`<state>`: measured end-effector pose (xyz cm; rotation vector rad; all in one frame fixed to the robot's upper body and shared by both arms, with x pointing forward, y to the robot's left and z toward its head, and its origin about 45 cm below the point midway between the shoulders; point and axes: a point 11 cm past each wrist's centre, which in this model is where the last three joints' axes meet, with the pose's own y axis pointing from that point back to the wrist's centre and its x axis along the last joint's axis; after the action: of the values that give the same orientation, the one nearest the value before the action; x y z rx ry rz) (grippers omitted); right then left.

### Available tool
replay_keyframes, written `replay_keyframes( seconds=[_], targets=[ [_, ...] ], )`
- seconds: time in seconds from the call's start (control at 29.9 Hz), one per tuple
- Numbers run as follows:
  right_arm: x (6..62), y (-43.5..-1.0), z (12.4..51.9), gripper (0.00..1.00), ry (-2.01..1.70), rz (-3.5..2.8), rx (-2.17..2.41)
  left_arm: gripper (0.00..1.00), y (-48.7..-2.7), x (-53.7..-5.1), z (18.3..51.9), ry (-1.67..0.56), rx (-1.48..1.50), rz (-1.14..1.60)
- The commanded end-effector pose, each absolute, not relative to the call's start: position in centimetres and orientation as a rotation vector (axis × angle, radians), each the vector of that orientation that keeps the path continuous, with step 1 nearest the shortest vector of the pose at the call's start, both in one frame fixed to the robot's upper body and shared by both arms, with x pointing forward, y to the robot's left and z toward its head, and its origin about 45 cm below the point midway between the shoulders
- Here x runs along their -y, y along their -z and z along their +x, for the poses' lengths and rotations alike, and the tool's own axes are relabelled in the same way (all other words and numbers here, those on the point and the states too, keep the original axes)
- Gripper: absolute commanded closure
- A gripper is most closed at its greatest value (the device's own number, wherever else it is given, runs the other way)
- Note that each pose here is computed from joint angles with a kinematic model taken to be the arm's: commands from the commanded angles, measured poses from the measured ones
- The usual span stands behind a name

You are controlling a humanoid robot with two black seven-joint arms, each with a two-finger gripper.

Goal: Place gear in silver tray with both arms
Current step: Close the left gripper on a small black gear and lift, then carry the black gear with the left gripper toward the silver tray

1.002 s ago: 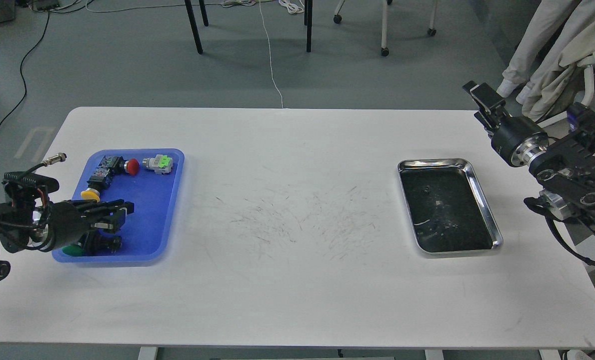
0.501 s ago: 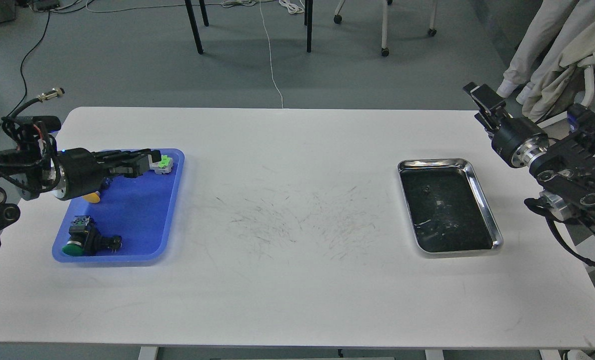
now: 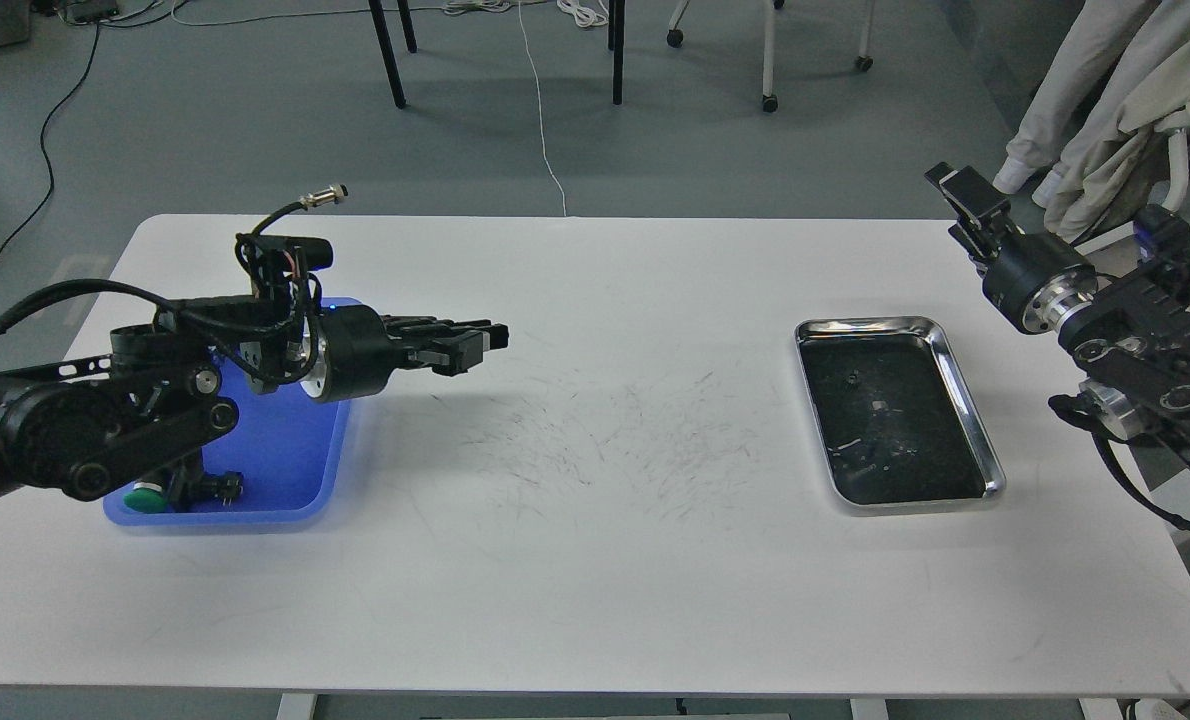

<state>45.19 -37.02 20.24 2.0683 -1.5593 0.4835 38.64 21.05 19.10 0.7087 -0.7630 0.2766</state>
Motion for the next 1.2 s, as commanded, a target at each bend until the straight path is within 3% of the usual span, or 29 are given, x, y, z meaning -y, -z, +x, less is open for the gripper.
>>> replay_keyframes(
  seconds=[0.0, 0.33, 0.74, 1.17],
  targets=[
    [37.1, -20.6, 45.4, 0.07, -0.493, 2.067, 1.560, 0.99, -18.0, -17.3, 37.8, -0.212, 0.792, 0.663],
    [37.6, -22.8, 46.7, 0.07, -0.544, 2.045, 1.617, 0.99, -14.7, -9.3, 35.1, -0.014, 0.932, 0.617],
    [37.7, -23.6, 47.2, 0.07, -0.551, 2.044, 1.664, 0.99, -13.3, -1.2, 32.9, 0.062, 0.977, 0.534],
    [37.2, -23.5, 47.3, 0.07, -0.552, 2.053, 1.659, 0.98, -10.4, -3.6, 33.5, 0.014, 0.963, 0.615]
  ],
)
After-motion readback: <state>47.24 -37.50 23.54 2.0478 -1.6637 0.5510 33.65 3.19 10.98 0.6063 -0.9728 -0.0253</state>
